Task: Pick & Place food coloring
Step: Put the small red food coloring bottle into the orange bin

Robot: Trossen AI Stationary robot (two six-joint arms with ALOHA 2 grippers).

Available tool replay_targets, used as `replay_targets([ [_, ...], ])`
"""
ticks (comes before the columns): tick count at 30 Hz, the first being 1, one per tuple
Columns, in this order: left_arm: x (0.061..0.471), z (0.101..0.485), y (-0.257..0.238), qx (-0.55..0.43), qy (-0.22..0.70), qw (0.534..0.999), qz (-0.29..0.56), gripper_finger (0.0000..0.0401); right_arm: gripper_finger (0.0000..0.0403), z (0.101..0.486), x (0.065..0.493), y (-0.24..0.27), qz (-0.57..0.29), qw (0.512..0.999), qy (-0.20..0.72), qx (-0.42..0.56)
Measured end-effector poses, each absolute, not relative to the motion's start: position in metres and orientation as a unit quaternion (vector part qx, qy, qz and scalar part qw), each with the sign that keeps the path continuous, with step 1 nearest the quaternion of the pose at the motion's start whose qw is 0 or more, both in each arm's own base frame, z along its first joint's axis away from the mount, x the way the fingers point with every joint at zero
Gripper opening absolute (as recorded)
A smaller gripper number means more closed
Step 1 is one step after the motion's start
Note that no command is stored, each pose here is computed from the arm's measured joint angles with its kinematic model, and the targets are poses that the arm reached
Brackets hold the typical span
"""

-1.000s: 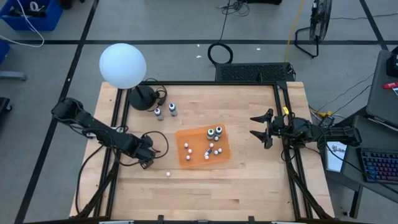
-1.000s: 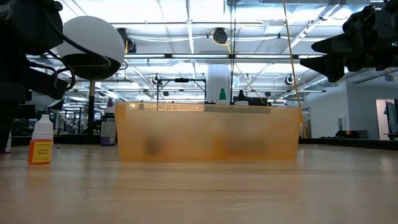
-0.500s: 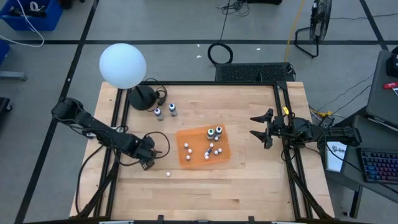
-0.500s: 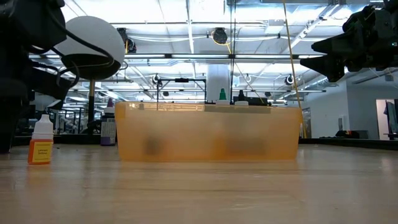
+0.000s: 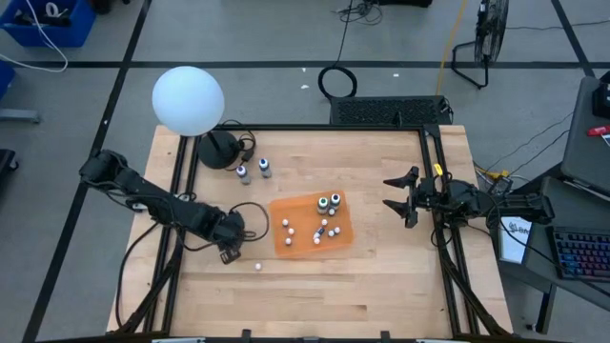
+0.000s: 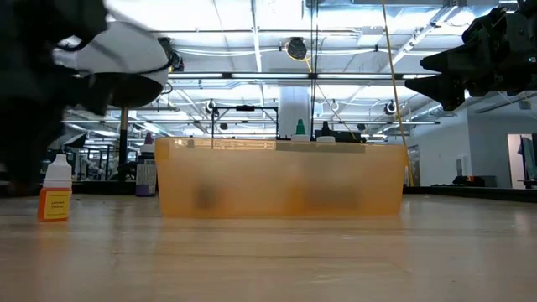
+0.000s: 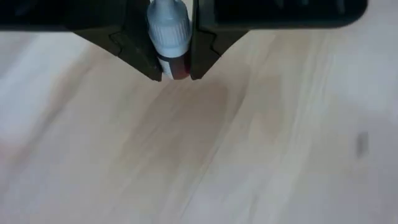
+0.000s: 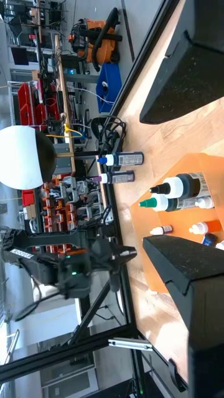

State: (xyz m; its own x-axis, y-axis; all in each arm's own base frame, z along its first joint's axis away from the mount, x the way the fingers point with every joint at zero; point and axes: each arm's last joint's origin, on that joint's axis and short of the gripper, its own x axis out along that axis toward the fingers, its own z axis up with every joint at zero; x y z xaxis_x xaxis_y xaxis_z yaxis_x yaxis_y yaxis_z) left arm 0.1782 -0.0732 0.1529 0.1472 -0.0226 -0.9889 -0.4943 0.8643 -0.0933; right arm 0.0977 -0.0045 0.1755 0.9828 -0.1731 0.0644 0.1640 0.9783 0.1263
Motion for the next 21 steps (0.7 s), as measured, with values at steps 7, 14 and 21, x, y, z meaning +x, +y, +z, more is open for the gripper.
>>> replay_targets([
  [7,0.229,0.228,-0.074,-0.136,0.533,0.834,0.054,0.0065,0.0293,0.176,0.098,-0.005,-0.085,0.994,-0.038,0.060],
  [14,0.269,0.304,-0.053,-0.064,0.443,0.894,0.023,0.0065,0.0293,0.176,0.098,-0.005,-0.085,0.994,-0.038,0.060],
  [21,0.315,0.292,-0.019,-0.040,0.505,0.861,0.043,0.0065,0.0293,0.176,0.098,-0.004,-0.085,0.994,-0.038,0.060],
])
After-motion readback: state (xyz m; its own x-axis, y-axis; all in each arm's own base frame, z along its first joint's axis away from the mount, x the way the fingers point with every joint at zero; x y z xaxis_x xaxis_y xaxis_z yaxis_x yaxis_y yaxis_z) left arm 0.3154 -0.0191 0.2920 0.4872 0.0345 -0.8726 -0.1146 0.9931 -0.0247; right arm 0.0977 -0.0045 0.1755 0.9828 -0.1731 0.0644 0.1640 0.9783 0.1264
